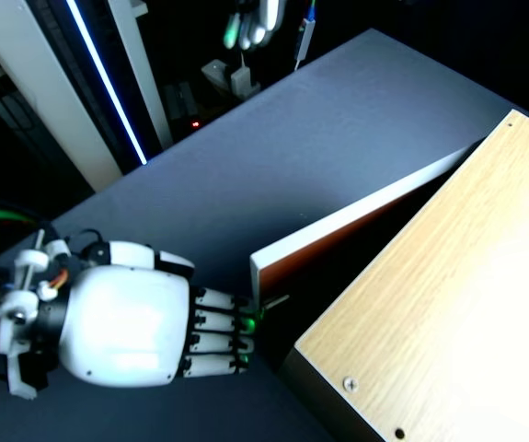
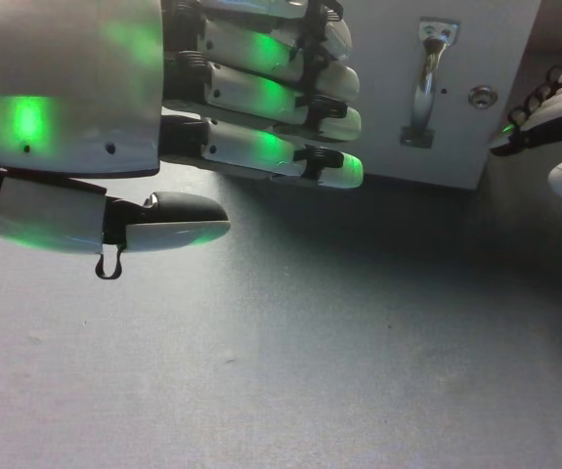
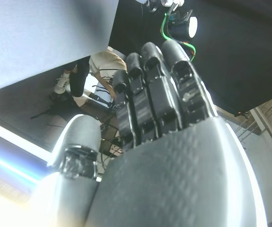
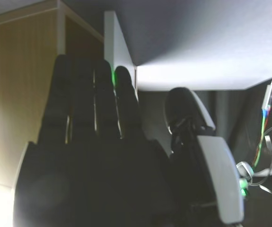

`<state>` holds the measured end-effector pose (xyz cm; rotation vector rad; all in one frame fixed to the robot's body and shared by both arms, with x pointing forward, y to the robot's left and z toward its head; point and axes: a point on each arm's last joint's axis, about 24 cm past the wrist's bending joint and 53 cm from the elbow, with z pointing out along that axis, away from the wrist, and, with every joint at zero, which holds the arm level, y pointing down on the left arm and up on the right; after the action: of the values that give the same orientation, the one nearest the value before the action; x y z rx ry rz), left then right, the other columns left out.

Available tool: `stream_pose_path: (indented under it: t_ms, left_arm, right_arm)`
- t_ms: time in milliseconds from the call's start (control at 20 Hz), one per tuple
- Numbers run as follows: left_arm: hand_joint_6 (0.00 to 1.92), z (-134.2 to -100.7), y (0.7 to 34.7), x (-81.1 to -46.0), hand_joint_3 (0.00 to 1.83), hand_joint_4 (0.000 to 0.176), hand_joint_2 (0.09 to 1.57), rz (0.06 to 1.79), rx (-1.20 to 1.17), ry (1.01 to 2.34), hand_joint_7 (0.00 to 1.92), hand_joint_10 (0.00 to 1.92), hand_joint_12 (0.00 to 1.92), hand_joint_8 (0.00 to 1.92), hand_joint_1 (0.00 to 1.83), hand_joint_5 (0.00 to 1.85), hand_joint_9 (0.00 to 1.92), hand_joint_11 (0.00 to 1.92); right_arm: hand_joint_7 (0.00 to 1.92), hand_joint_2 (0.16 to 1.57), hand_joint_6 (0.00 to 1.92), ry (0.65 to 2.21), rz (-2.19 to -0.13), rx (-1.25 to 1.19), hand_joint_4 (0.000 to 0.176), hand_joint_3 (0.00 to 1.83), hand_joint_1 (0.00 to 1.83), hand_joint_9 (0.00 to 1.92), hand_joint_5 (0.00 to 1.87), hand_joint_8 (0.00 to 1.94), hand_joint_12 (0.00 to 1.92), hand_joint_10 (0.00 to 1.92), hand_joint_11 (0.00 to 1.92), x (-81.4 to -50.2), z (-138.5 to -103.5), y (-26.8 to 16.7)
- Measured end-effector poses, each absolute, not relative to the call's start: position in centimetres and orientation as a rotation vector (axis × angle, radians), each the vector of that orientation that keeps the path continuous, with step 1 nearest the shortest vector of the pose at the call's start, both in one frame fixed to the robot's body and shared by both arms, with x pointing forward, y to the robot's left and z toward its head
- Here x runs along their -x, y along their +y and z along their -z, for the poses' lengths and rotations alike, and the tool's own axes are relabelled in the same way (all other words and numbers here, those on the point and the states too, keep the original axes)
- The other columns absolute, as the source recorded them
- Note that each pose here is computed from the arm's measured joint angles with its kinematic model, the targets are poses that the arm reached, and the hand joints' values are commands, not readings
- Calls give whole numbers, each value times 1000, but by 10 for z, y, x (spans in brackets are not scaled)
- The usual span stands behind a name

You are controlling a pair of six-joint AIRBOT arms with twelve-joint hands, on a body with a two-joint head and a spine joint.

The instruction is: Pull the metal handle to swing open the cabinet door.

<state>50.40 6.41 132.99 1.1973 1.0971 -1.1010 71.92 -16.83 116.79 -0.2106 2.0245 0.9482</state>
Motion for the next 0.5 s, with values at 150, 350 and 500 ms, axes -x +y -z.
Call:
stream_pose_path:
  t_ms: [150, 350, 500]
  left_arm:
    - [0, -1330, 64, -504, 264, 0, 1571, 1102, -1198, 1097, 451, 0, 775, 0, 0, 439, 420, 74]
    - [3, -1330, 64, -504, 269, 0, 1571, 1101, -1197, 1097, 460, 4, 782, 3, 0, 447, 430, 83]
    - [8, -1330, 64, -504, 270, 0, 1571, 1101, -1197, 1097, 477, 8, 790, 9, 0, 462, 444, 93]
  right_arm:
    - [242, 1571, 3, 2026, -937, 214, 0, 59, 0, 223, 234, 2, 634, 3, 0, -724, -1165, -166]
    - [252, 1571, 5, 2027, -926, 215, 0, 51, 0, 231, 245, 4, 660, 4, 0, -728, -1164, -169]
    - [249, 1571, 2, 2029, -931, 221, 0, 45, 0, 227, 241, 1, 649, 1, 0, -727, -1164, -168]
